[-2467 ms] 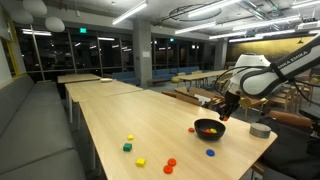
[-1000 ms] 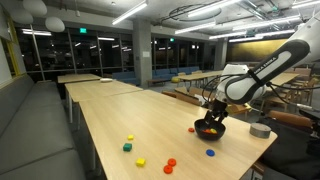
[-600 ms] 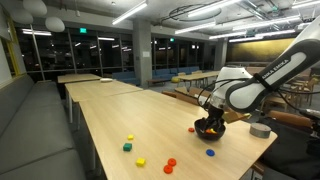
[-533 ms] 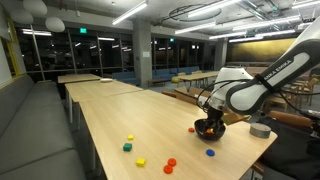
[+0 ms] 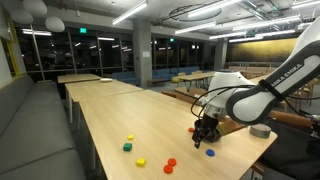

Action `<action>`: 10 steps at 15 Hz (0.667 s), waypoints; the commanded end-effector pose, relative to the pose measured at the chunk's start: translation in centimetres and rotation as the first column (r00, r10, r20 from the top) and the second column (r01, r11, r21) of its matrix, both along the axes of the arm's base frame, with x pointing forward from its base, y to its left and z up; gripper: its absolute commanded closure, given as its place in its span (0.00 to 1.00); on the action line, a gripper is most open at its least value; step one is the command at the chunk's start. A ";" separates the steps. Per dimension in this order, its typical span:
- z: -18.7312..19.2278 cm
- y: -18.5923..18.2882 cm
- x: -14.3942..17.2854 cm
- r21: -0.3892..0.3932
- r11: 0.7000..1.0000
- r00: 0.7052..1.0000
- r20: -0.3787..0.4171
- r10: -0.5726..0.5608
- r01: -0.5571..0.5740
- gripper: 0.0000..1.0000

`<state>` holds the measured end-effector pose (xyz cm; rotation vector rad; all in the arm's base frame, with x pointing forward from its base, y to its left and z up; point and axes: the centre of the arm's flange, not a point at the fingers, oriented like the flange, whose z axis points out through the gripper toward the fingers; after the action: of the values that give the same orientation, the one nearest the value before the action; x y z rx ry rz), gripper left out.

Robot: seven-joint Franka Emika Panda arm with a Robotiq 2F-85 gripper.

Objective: Place three orange rings and one blue ring inside the black bowl

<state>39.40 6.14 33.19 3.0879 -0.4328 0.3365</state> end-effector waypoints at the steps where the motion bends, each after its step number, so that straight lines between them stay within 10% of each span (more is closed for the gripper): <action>1: -1.3 -0.7 -0.7 0.003 0.999 0.998 -0.034 -0.046 0.046 0.00; 10: -3.3 -2.9 -0.7 0.016 0.993 0.988 -0.103 -0.113 0.115 0.00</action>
<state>39.39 3.92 30.09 3.0731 -0.5438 0.1978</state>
